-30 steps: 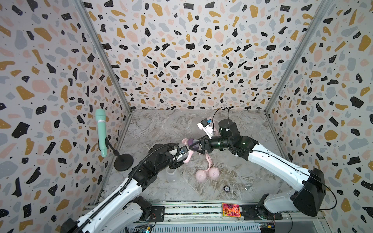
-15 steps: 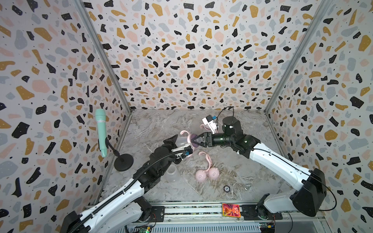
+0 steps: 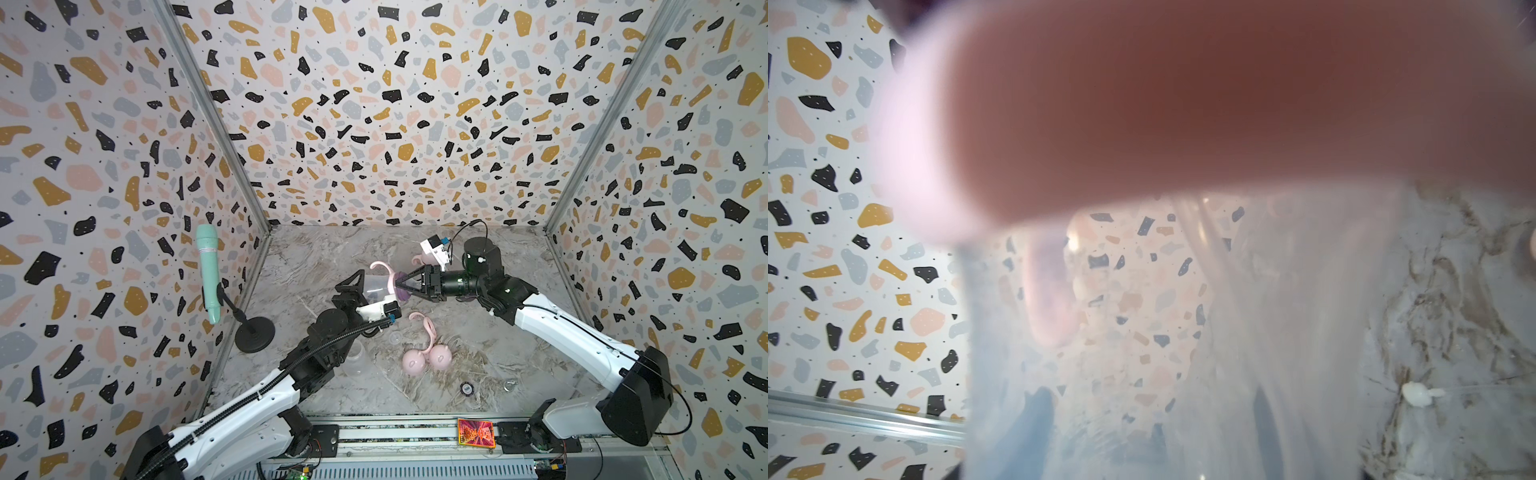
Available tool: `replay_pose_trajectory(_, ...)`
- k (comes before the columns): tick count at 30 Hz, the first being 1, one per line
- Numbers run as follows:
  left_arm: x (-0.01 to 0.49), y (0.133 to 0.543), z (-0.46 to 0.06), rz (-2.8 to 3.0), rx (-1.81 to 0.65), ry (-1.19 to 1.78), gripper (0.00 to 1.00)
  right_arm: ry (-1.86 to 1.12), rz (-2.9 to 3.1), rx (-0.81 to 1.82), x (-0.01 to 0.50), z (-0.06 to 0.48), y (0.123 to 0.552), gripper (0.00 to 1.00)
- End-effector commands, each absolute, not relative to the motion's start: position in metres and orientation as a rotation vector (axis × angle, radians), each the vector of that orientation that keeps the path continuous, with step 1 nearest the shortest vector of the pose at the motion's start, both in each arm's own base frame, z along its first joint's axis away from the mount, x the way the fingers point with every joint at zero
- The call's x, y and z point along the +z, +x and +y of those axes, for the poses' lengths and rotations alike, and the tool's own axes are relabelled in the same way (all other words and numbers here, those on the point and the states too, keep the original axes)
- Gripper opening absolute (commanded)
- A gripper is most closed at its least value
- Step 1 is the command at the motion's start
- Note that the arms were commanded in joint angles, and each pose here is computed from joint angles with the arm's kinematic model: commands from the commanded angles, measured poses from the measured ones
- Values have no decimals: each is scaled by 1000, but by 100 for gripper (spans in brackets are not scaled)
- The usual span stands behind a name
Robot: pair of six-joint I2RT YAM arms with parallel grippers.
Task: Assemble the baby bottles
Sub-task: Screw the nipple onto the baby bottle.
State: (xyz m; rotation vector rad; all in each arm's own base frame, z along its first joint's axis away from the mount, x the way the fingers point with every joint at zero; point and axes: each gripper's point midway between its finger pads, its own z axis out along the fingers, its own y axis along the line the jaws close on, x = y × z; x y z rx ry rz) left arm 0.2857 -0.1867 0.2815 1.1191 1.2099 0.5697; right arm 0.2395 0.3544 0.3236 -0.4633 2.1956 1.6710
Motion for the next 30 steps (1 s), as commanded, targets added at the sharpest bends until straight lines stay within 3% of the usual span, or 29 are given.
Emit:
replay_pose_trajectory(1, 340, 259, -230, 1049, 214, 1004, 0, -623, 2219, 1472, 324, 345, 232, 0)
replay_pose_trajectory(4, 321, 255, -244, 1072, 110, 1057, 0, -625, 2172, 1460, 335, 330, 238, 7)
replay_pose_trajectory(10, 297, 247, -269, 1119, -66, 1160, 0, -709, 2134, 1389, 350, 314, 237, 55)
replay_pose_trajectory(18, 276, 240, -297, 1181, -232, 1298, 0, -804, 2094, 1178, 370, 289, 227, 89)
replay_pose_trajectory(22, 274, 225, -309, 1159, -348, 1371, 0, -870, 2090, 1046, 370, 272, 220, 94)
replay_pose_trajectory(30, 289, 198, -317, 1108, -566, 1419, 0, -1040, 1983, 918, 380, 244, 185, 92)
